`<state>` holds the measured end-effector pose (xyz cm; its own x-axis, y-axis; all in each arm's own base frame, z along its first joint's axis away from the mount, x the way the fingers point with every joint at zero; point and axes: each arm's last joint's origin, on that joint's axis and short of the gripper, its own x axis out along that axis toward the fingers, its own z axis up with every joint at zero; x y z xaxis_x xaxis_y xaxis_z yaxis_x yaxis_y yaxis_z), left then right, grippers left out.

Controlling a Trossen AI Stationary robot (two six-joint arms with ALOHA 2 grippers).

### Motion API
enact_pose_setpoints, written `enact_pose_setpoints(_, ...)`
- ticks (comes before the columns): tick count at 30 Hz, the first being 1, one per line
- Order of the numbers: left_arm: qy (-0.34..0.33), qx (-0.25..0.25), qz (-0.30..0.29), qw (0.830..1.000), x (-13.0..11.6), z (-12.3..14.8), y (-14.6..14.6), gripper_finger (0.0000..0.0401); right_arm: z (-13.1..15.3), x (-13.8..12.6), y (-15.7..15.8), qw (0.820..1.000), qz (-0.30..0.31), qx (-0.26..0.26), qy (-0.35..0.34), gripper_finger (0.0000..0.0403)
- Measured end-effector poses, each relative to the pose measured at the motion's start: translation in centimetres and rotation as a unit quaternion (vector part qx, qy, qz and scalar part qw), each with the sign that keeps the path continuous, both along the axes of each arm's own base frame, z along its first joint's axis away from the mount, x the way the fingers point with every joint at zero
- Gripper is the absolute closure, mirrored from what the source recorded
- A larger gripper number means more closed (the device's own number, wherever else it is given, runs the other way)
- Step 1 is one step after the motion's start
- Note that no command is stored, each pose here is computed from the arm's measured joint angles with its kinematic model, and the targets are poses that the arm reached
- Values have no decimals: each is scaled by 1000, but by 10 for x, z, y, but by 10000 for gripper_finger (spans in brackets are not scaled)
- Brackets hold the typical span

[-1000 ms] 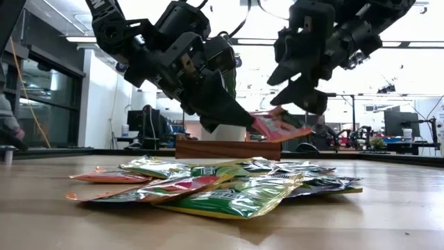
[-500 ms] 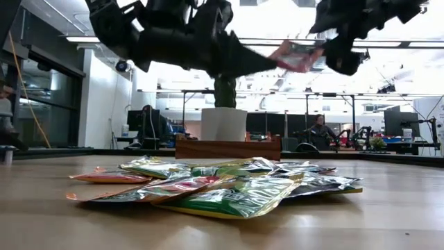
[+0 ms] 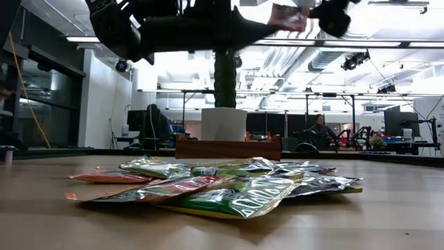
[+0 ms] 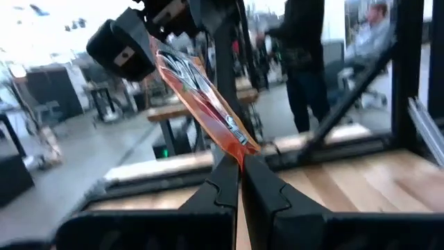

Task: Pick & Place Tea
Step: Put the orange tea bag into the right section of the wooden organizer

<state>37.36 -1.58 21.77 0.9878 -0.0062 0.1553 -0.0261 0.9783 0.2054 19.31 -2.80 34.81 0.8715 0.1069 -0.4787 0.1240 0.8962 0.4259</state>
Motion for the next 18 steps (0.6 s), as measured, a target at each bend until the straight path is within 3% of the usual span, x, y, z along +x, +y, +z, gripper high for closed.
enact_pose_setpoints(8, -17, 6, 19, 1000, -1, 3, 1, 401, 46, 37, -8, 992, 43, -73, 91, 221)
enact_pose_setpoints(18, -47, 21, 41, 998, 0, 11, 2, 401, 58, 74, -13, 980, 82, -47, 178, 221)
